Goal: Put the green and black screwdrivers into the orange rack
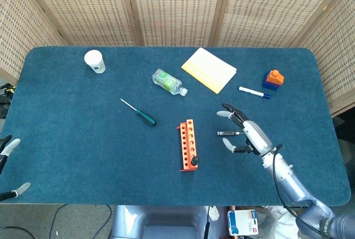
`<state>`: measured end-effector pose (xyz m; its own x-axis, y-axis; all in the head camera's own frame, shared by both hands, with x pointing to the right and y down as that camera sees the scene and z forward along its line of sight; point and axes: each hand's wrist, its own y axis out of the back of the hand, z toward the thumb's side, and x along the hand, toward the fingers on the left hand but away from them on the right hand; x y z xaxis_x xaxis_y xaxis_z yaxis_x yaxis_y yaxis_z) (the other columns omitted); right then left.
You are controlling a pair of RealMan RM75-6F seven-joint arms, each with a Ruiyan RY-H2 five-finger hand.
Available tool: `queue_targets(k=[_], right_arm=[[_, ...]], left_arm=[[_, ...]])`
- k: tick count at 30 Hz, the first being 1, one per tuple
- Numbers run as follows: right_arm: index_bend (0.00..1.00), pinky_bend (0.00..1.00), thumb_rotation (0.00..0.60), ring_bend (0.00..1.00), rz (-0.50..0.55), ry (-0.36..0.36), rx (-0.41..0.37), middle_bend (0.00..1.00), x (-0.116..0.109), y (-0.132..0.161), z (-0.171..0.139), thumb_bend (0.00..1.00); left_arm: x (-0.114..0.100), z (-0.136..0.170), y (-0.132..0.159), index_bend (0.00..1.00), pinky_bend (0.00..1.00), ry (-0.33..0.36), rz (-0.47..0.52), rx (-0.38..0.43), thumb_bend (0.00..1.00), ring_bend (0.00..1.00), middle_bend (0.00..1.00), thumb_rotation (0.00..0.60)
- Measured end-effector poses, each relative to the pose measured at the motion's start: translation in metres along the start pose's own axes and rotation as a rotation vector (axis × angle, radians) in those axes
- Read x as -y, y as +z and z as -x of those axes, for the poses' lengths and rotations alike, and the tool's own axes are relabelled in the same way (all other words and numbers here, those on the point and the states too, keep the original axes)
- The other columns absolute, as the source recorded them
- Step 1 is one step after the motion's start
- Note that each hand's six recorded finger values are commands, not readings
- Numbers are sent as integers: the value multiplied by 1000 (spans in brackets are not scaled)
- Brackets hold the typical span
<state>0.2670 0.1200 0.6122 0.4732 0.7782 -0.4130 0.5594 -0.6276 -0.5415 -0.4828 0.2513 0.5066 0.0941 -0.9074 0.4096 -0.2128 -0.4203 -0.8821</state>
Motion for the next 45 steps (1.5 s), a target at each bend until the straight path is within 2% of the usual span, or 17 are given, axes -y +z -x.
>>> queue_targets(k=[5,8,11,16,21,33,45], right_arm=[[179,0,600,0,-360,14,134,0,-8,-27,5,298],[217,0,600,0,-515,44,217,0,-3,-47,11,292],[259,0,600,0,-595,77,294,0,10,-67,19,292],[298,0,600,0,-641,110,349,0,29,-86,36,293],[312,0,600,0,-628,145,371,0,43,-93,46,290],[385,0,600,0,-593,131,302,0,62,-82,59,275],[393,0,600,0,-628,153,307,0,74,-86,65,274]], left_arm=[[0,-1,2,0,0,-1,-5,5,0,0,0,600],[-1,0,3,0,0,7,-11,5,0,0,0,600],[0,0,3,0,0,6,-13,4,0,0,0,600],[3,-2,2,0,0,-4,-16,-7,0,0,0,600],[4,-5,2,0,0,-13,-18,-14,0,0,0,600],[7,-10,0,0,0,-24,-24,-29,0,0,0,600],[6,-10,-1,0,0,-24,-18,-30,0,0,0,600]])
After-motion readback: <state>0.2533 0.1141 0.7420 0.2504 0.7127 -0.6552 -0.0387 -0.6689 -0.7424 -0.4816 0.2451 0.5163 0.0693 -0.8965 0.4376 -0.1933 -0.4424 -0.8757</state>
